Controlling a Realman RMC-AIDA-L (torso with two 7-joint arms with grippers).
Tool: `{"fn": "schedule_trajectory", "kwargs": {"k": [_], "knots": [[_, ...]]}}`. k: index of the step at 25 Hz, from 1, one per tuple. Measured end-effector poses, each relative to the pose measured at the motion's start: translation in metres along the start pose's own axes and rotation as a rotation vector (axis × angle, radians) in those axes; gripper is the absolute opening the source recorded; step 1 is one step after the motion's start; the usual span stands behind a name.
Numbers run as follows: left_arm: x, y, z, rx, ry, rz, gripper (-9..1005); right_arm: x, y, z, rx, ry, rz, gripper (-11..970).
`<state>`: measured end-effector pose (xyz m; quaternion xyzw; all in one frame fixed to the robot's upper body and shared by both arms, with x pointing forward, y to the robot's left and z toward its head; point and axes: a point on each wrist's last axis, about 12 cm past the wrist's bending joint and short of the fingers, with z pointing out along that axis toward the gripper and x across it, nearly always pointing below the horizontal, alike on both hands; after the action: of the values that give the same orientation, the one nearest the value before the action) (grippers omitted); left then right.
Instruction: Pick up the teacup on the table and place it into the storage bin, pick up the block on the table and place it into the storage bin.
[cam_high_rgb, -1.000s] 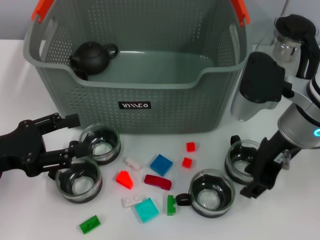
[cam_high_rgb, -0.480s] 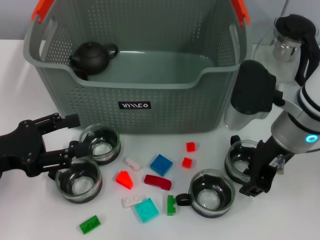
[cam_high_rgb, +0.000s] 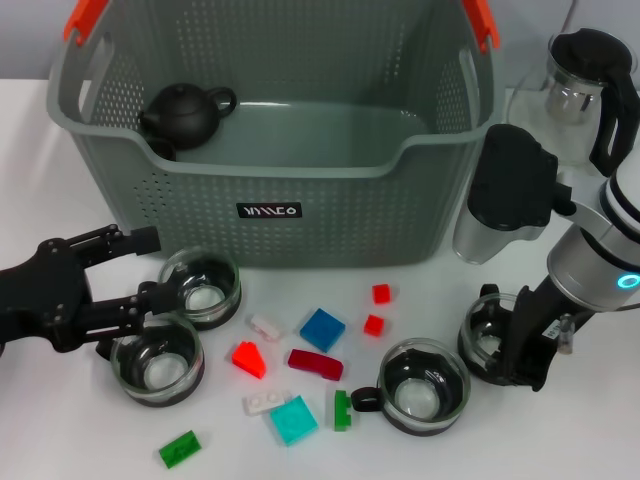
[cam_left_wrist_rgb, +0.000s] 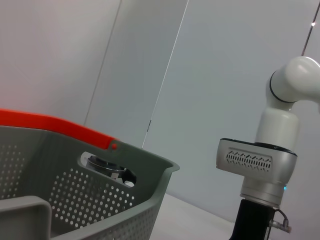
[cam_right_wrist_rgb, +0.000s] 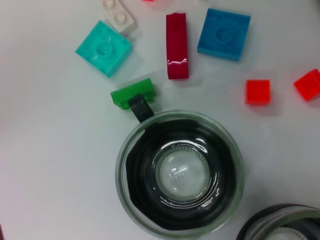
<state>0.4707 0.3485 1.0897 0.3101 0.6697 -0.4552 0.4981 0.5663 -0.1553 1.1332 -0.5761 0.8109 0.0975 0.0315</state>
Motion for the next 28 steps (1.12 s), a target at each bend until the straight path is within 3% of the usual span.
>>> {"fn": "schedule_trajectory", "kwargs": {"k": [4,8,15,23,28], "knots": [[0.000,0.000,0.000,0.000,0.000,0.000,842,0.003,-0.001,-0.010,-0.004,-0.020,0.006,58],[0.000,0.000,0.000,-0.001,-0.002,0.001,842,0.018,-0.005,-0.040,-0.047,-0.135,0.029,60],[0.000,0.001,0.000,-0.012,-0.001,0.002,842,0.066,-0.011,-0.096,-0.147,-0.561,0.053,60],[-0.002,0.003,0.002,-0.014,-0.001,0.007,843,0.083,0.007,-0.117,-0.257,-1.039,-0.055,59],[-0.002,0.004,0.005,-0.009,-0.004,0.008,842,0.078,-0.001,-0.135,-0.094,-1.331,-0.075,59]]}}
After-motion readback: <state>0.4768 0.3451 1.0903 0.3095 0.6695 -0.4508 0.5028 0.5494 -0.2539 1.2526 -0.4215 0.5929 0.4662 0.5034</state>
